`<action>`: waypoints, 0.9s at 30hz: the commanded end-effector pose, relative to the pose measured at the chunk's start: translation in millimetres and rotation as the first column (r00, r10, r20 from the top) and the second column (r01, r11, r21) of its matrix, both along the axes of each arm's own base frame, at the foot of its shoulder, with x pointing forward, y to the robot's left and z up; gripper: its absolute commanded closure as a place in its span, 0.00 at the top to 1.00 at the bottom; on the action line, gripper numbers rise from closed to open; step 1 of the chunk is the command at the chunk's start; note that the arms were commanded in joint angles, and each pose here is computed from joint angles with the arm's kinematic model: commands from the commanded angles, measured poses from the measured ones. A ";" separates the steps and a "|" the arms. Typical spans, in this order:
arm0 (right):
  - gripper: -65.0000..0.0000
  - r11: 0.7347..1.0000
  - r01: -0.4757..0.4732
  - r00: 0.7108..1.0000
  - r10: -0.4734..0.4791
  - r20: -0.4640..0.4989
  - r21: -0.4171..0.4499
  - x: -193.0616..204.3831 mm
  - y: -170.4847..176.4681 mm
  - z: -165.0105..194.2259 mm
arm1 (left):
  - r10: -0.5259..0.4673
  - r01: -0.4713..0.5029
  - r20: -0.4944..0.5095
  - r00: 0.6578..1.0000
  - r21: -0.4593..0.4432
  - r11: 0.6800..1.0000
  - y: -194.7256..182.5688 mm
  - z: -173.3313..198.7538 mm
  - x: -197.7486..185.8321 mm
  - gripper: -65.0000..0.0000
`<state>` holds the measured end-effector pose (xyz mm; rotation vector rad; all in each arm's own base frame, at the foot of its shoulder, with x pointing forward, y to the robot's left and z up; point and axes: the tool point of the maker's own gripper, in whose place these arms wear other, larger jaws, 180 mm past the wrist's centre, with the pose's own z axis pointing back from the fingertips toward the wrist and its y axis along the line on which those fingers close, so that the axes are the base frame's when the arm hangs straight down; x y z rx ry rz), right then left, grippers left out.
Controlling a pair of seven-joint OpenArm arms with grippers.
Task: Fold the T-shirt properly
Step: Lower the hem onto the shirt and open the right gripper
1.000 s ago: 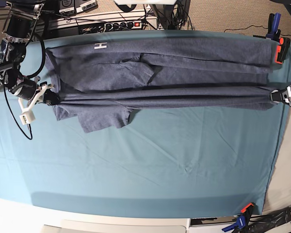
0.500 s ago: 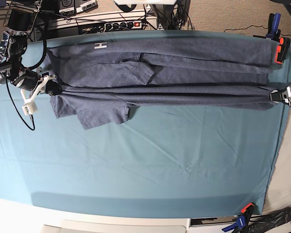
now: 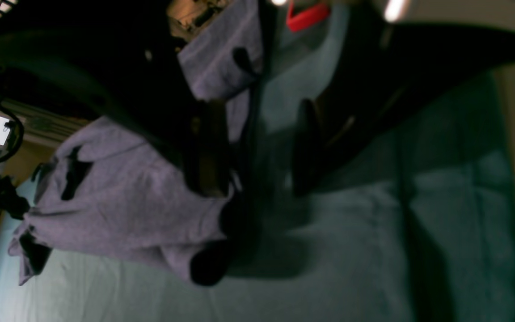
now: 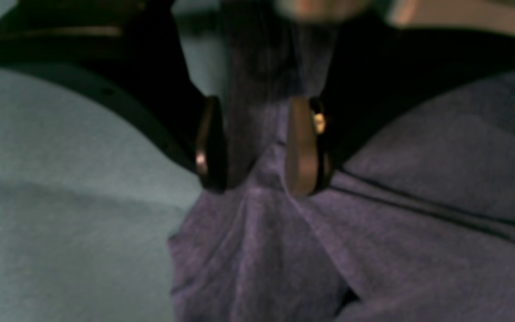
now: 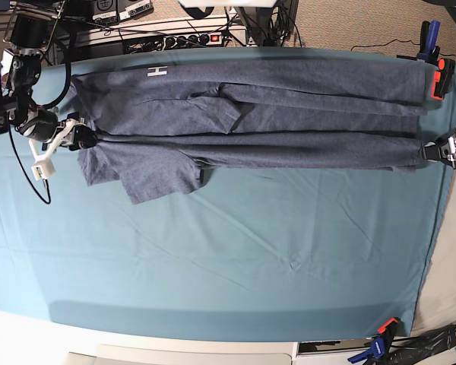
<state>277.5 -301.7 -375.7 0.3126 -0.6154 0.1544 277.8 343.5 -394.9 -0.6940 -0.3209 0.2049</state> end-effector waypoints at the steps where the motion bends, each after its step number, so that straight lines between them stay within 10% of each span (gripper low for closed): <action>1: 0.36 1.000 0.010 0.996 -0.010 0.084 -0.006 17.0 -7.6 22.2 | 0.019 -0.020 0.049 0.999 0.017 1.000 13.2 16.9 10.8 0.39; 20: 0.36 0.999 0.026 0.945 -0.017 0.328 -0.022 104.3 3.5 94.8 | 0.071 -0.073 0.211 0.975 0.003 0.997 27.6 63.0 47.5 0.39; 27: 0.44 0.979 0.037 0.961 -0.090 0.261 0.201 113.0 59.7 45.2 | 0.068 -0.070 0.215 0.974 0.002 0.998 26.6 63.8 49.0 0.39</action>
